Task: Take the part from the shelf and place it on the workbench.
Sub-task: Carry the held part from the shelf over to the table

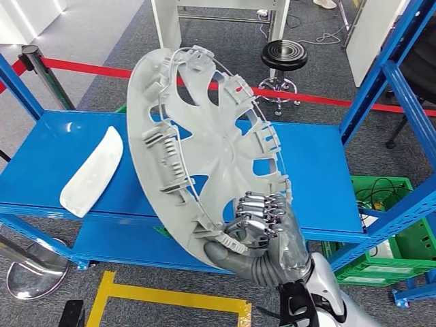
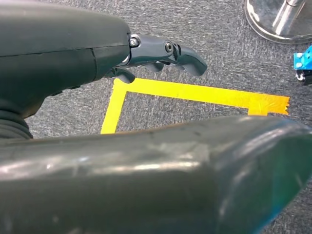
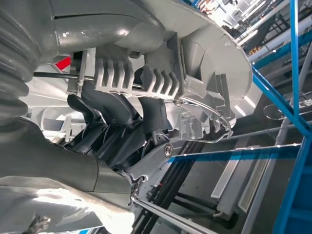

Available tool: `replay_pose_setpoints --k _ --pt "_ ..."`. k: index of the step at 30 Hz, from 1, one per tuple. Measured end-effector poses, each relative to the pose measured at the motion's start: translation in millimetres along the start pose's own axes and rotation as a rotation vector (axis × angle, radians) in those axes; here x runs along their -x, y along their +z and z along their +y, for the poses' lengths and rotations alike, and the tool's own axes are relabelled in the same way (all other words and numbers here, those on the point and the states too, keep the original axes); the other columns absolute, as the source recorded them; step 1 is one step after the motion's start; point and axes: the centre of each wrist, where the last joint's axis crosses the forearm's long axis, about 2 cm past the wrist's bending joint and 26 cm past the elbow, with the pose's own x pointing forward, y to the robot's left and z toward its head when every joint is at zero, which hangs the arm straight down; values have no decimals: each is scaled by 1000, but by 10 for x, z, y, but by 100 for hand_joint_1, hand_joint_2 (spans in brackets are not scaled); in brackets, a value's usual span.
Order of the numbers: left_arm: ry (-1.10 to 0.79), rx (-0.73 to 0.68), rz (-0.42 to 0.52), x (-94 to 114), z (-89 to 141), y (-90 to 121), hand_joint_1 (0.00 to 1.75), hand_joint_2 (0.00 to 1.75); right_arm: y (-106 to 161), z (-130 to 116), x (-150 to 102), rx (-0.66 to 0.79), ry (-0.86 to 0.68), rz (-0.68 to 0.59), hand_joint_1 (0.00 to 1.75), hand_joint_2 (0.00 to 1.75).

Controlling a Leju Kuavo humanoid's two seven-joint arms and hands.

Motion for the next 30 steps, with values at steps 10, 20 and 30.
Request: replay_pose_setpoints --k 10,20,30 --pt "-2 2 -6 -7 -5 -2 0 175 9 -19 3 6 7 -4 175 175" --pt "-4 2 -54 -30 -6 -11 0 175 30 -34 5 25 25 -5 175 175" --pt "-11 5 -71 -44 -9 -16 0 175 38 -44 5 25 30 -6 175 175"
